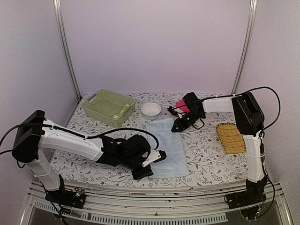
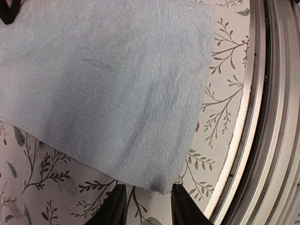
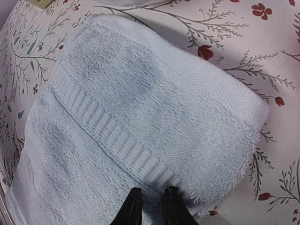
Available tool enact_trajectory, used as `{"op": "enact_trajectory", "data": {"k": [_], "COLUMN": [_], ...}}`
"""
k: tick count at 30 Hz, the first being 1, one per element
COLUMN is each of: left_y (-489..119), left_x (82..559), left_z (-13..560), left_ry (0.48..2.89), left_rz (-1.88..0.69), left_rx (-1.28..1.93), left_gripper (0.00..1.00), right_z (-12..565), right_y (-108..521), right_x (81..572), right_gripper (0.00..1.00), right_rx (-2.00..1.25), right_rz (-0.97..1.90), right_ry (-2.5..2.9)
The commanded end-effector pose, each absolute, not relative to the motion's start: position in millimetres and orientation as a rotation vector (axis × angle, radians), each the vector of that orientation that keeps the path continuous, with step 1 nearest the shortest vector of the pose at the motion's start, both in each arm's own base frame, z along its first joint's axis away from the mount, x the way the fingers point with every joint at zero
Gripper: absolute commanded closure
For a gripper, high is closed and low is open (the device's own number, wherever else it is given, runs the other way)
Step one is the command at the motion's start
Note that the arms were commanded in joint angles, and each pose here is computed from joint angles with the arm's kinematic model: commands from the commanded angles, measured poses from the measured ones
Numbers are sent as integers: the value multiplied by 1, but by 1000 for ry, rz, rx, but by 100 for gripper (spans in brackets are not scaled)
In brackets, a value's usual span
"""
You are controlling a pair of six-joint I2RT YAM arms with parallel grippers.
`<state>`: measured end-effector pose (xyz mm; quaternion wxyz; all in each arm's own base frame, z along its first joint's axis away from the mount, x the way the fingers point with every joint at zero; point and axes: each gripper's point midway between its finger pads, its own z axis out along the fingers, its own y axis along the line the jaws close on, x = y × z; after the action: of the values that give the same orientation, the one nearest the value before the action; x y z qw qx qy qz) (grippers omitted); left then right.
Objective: Roll the towels
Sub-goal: Adjust the towel at the center of the board.
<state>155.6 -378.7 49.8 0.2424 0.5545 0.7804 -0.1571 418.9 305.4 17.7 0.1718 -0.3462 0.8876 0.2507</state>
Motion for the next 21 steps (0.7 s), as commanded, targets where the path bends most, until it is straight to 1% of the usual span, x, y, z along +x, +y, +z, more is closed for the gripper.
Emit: {"op": "enact_trajectory", "data": {"k": [1, 4, 8, 12, 15, 16, 17, 18, 19, 21], "left_y": [-374, -373, -377, -379, -381, -382, -384, -386, -390, -395], "left_x": [165, 170, 174, 178, 181, 180, 178, 174, 173, 173], "left_z": [60, 60, 60, 64, 70, 71, 73, 75, 78, 83], "left_ry": [2108, 2110, 2112, 2097, 2076, 2069, 2059, 2045, 2026, 1987], "left_rz": [-431, -443, -456, -436, -425, -429, -446, -474, -482, -485], "left_rx": [1463, 1440, 1419, 1419, 1426, 1435, 1451, 1472, 1474, 1478], "left_gripper": [64, 63, 61, 58, 55, 51, 37, 8, 2, 1], "right_z": [-24, -10, 21, 69, 106, 115, 123, 130, 136, 148], "right_y": [261, 276, 290, 295, 291, 289, 286, 284, 282, 277], "right_x": [418, 412, 411, 409, 399, 394, 390, 383, 377, 360], "right_gripper": [79, 75, 69, 63, 60, 59, 58, 57, 57, 56], "right_rx": [-867, -927, -1010, -1045, -1083, -1096, -1115, -1129, -1139, -1177], "right_rz": [594, 721, 795, 820, 810, 803, 791, 784, 787, 801], "right_ry": [2702, 2645, 2530, 2413, 2324, 2297, 2263, 2238, 2216, 2168]}}
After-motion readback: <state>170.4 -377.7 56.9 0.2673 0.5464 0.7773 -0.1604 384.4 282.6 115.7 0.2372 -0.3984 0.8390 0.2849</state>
